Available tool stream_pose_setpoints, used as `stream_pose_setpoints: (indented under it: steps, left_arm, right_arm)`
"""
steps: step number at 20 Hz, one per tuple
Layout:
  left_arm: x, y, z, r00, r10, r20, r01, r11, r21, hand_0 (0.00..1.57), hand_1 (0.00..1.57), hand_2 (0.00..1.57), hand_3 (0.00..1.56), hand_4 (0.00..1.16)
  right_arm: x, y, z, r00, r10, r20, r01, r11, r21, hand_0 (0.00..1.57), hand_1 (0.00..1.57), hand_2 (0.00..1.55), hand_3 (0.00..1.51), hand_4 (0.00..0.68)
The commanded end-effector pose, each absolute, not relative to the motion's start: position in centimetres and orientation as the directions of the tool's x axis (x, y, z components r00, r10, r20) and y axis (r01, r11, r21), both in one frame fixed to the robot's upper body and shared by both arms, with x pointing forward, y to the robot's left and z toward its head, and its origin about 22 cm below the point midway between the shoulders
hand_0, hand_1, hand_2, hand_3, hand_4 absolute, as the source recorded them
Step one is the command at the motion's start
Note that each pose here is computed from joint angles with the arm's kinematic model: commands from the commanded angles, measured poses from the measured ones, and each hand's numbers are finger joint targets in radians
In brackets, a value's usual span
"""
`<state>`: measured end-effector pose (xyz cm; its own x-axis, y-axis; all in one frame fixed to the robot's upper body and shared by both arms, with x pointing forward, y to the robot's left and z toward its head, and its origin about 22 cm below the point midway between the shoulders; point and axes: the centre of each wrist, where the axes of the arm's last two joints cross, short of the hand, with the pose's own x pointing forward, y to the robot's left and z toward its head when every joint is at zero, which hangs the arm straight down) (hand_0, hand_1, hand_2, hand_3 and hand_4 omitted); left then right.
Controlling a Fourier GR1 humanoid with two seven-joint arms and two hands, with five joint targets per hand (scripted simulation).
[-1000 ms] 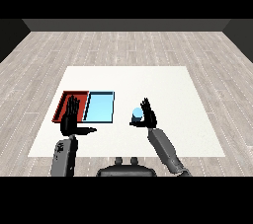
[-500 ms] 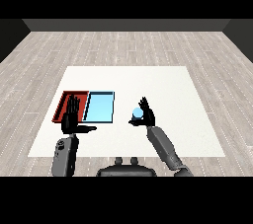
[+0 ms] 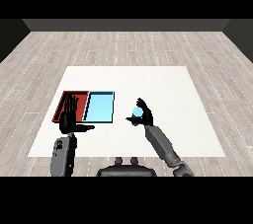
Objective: Pick the blue can and put it in the blue box
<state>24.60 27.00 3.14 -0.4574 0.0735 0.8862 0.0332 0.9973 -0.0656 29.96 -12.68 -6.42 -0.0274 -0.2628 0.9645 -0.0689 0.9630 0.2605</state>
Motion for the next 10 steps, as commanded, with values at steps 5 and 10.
stream_pose_setpoints:
  steps: [5,10]
  left_arm:
    - [22.2,28.2,2.7,-0.461,0.066,0.885,0.027,0.998,-0.060,0.00,0.00,0.00,0.00,0.00]
    - [26.7,24.8,0.3,-0.434,0.077,0.898,0.051,0.997,-0.061,0.00,0.00,0.00,0.00,0.00]
  right_arm:
    - [30.4,-11.3,-6.8,-0.037,-0.070,0.997,0.066,0.995,0.073,1.49,1.49,1.48,1.43,0.617]
    - [29.3,-10.2,-6.2,-0.012,-0.058,0.998,0.080,0.995,0.059,1.50,1.50,1.48,1.44,0.616]
